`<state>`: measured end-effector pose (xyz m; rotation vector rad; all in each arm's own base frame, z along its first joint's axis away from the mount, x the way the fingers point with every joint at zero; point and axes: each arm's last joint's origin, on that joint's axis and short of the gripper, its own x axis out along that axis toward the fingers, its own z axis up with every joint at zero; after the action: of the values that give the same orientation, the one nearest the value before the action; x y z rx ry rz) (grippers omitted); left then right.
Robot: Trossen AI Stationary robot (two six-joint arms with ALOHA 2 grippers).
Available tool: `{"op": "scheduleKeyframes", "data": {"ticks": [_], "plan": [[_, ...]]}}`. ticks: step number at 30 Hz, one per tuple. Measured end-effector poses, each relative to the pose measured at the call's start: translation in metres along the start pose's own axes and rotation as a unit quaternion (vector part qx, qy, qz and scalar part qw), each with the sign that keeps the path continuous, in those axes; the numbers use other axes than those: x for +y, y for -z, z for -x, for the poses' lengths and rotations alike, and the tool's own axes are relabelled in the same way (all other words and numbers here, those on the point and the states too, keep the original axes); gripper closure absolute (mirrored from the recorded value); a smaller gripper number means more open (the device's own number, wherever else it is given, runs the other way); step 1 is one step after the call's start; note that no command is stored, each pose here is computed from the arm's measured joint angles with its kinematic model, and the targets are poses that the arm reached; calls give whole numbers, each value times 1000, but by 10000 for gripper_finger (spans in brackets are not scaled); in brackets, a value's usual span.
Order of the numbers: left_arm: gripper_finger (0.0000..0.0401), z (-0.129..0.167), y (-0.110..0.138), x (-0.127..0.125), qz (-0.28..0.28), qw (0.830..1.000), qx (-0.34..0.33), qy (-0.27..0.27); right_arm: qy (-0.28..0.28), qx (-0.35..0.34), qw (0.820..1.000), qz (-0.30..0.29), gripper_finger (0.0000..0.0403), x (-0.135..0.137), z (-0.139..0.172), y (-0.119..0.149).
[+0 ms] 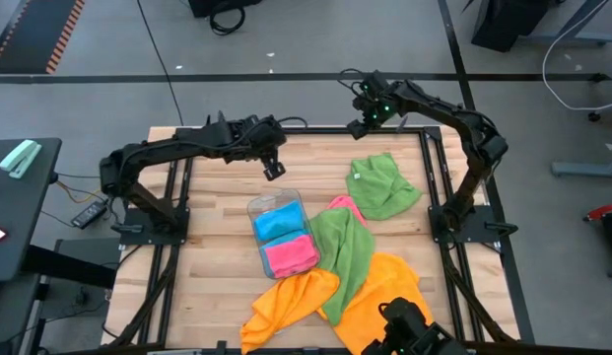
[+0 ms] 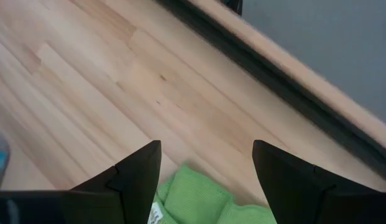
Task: Fold microfiber towels
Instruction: Fold the top green towel
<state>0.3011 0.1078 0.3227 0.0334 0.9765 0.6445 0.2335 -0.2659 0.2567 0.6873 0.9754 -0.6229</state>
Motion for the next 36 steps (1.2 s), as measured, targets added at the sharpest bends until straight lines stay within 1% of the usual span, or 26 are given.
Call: {"op": "scheduleKeyframes", "data": {"ticks": [5, 11, 13, 14, 17, 20, 22, 24, 26, 27, 29, 31, 33, 36], "plan": [[376, 4, 22, 5, 45, 999, -19, -2, -1, 25, 1000, -4, 141, -4, -15, 1], [394, 17, 47, 16, 90, 995, -40, -5, -7, 36, 999, -7, 141, -5, -23, 1], [394, 23, 50, 19, 115, 991, -71, -5, -8, 40, 999, -7, 141, -5, -24, 1], [393, 24, 55, 21, 120, 990, -76, -6, -9, 38, 999, -4, 141, -5, -24, 1], [381, 30, 64, 23, 146, 983, -112, -4, -9, 37, 999, 7, 141, -5, -24, 1], [377, 32, 76, 25, 174, 976, -133, -2, -9, 43, 999, 19, 141, -6, -26, 2], [384, 32, 86, 26, 194, 972, -134, -1, -9, 48, 998, 27, 141, -6, -27, 4], [392, 32, 93, 26, 220, 964, -148, 4, -9, 62, 998, 29, 141, -7, -29, 8], [395, 32, 102, 27, 240, 960, -145, 4, -8, 77, 996, 35, 141, -9, -32, 13], [395, 33, 103, 27, 253, 955, -154, 7, -9, 83, 996, 39, 141, -9, -34, 16], [390, 33, 109, 27, 268, 952, -151, 9, -10, 100, 994, 43, 141, -10, -38, 23], [380, 34, 107, 27, 282, 945, -164, 13, -19, 114, 992, 47, 141, -11, -44, 30], [373, 35, 111, 27, 285, 945, -161, 13, -24, 131, 990, 47, 141, -11, -50, 39], [370, 35, 108, 26, 288, 943, -169, 18, -28, 155, 986, 47, 141, -12, -58, 51]]}}
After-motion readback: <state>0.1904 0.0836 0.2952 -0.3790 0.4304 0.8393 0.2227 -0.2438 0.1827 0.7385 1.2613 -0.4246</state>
